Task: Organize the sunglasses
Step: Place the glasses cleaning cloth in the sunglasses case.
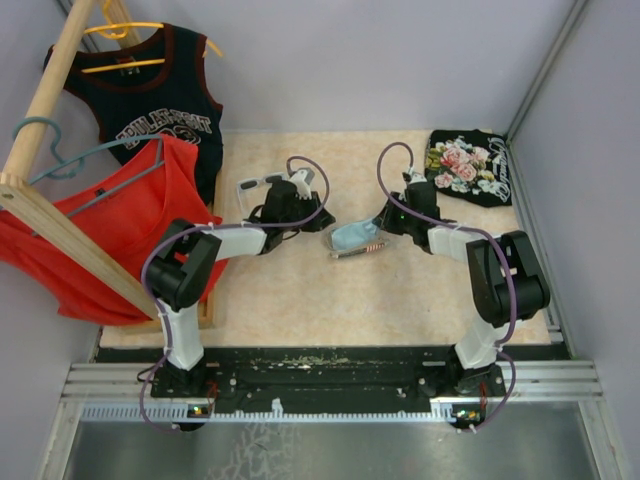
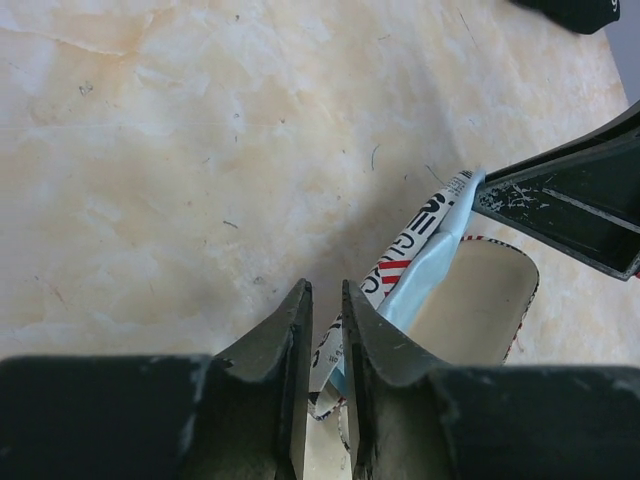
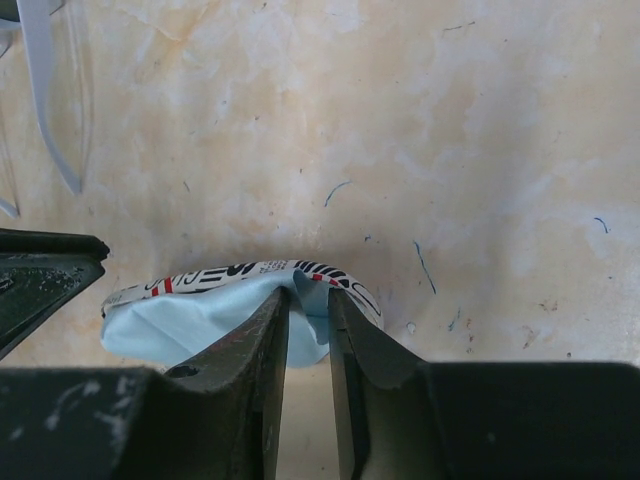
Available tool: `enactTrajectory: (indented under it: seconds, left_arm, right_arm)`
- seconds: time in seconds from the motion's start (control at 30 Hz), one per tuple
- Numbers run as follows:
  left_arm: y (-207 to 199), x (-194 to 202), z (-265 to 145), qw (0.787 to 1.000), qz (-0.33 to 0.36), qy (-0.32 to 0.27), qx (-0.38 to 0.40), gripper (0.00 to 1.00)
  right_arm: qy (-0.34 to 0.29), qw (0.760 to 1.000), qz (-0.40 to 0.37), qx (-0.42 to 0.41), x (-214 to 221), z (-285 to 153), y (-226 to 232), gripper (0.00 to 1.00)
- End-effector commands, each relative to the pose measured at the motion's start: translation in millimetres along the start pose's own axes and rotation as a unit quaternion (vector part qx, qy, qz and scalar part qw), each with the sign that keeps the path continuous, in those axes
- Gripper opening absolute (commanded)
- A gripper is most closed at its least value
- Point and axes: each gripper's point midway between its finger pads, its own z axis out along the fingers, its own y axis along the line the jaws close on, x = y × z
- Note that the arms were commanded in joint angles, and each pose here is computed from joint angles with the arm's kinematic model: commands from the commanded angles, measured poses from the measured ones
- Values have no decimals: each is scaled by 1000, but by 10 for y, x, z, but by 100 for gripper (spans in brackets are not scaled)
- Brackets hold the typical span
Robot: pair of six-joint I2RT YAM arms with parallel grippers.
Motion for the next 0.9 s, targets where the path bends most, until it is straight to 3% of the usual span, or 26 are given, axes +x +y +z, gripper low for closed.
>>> enactTrajectory:
  seconds: [0.0,0.33,0.63,0.87]
  left_arm:
    - [-53,-186,-38,1000,12,-24,12,25]
    - [-44,-263,-77,999,19,-29,16,27]
    - [-195,-327,-5,986,146,6,76,55]
    - [-249,-575,-22,977,196,-9,79,62]
  right_arm:
    - [-54,998,-18,-26,-411,-49,191,24]
    - [-63,997,-30,-32,-491,-166,259,25]
    - [-54,998,-34,-29,-444,-144,232,25]
    - [-67,996,-38,-34,-549,-244,309,25]
